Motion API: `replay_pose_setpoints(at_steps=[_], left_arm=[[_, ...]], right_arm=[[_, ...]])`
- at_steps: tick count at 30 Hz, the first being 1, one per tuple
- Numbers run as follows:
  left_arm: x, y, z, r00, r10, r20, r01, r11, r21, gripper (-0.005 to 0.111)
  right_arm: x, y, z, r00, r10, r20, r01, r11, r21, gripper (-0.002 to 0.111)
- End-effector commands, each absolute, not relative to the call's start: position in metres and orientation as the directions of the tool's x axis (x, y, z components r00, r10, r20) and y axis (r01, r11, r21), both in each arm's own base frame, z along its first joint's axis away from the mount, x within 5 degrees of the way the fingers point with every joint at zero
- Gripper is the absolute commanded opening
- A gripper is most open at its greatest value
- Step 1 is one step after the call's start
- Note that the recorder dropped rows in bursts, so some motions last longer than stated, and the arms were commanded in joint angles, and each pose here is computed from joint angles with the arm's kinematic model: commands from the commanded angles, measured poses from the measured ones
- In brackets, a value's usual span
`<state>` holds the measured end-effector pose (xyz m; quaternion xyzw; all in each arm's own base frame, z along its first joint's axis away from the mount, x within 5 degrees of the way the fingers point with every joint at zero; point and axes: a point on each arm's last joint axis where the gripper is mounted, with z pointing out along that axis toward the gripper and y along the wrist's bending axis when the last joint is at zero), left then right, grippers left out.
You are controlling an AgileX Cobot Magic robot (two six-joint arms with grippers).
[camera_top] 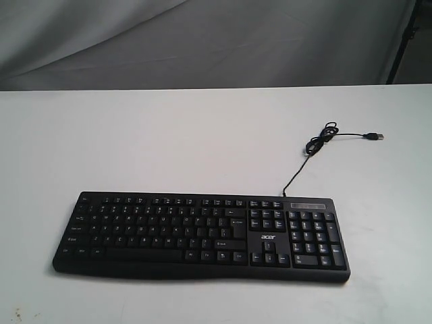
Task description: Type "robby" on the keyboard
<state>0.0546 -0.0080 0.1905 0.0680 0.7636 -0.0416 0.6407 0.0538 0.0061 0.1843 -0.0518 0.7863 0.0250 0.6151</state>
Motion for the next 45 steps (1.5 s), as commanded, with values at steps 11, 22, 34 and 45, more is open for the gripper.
replay_pose_setpoints(at_steps=[11,22,34,45], left_arm=[[0.0545,-0.0083,0.1897,-0.165,0.053,-0.985,0.163,0.986,0.026,0.000],[0.0545,-0.0083,0.1897,-0.165,0.053,-0.985,0.163,0.986,0.026,0.000],[0.0545,-0.0083,0.1897,-0.165,0.053,-0.985,0.163,0.986,0.026,0.000],[0.0545,-0.0083,0.1897,-0.165,0.053,-0.985,0.163,0.986,0.026,0.000]], right_arm=[[0.0536,0.0038,0.1830,-0.239,-0.072,-0.968,-0.091,0.994,-0.052,0.000],[0.0533,0.0035,0.1818,-0.252,-0.081,-0.964,-0.090,0.994,-0.059,0.000],[0.0534,0.0035,0.1824,-0.246,-0.080,-0.966,-0.090,0.994,-0.059,0.000],[0.0534,0.0036,0.1823,-0.246,-0.076,-0.966,-0.091,0.994,-0.055,0.000]])
